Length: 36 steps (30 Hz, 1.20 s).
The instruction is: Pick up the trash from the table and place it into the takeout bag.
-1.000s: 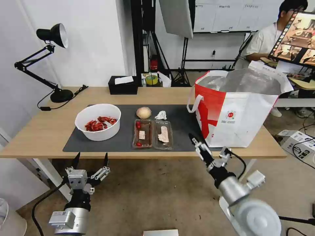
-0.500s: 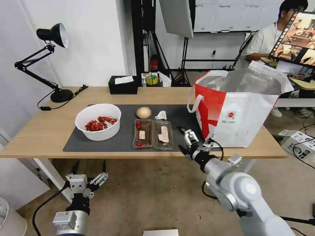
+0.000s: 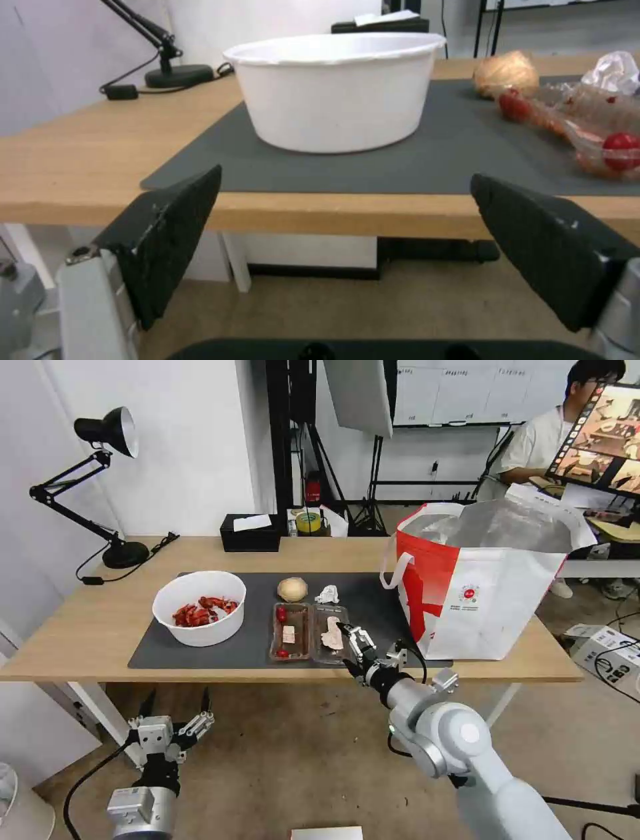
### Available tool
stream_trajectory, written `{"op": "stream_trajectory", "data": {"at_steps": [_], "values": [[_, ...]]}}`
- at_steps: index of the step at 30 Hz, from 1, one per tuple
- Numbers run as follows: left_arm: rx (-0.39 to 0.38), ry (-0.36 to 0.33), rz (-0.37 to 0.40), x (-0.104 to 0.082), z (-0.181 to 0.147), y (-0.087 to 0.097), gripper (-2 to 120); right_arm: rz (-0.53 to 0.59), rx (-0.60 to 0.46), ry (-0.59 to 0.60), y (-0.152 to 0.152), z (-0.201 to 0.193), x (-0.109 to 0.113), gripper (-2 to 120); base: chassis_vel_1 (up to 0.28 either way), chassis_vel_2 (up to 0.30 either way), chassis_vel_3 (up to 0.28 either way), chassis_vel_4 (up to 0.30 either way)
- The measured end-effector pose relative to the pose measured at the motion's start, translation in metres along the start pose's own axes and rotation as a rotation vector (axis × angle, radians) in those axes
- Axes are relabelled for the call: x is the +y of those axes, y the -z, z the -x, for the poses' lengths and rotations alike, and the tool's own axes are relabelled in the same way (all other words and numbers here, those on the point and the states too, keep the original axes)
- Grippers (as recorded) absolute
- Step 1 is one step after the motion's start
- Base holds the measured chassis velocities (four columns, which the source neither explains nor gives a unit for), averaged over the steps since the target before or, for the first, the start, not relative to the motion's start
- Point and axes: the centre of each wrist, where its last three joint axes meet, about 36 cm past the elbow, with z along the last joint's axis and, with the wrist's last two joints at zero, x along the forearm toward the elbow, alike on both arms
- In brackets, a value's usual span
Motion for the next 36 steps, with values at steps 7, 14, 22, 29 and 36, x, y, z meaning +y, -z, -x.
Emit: {"op": "stream_trajectory", "data": {"at_steps": [7,14,22,29,36], "values": [[0.014,0.006,0.006,0.002,-0.004,-0.001,100,-0.010,-0.001,-0.018,-0.005,-0.001,0.005,100,0.000,0.000,0.000,0.000],[0.013,0.016,0.009,0.002,-0.006,-0.002,100,0.005,0.070,0.033,-0.002,0.006,-0.009,100,0.000,0.000,0.000,0.000],[-0.003,0.026,0.007,0.002,-0.005,-0.002,100,0.000,0.148,0.125,0.006,0.012,-0.027,100,0.000,0.000,0.000,0.000],[-0.021,0.034,0.004,0.001,-0.003,-0.004,100,0.020,0.181,0.158,0.012,0.013,-0.028,100,0.000,0.000,0.000,0.000],[-0.033,0.038,0.001,-0.002,-0.001,-0.005,100,0.024,0.169,0.139,0.014,0.017,-0.028,100,0.000,0.000,0.000,0.000]]}}
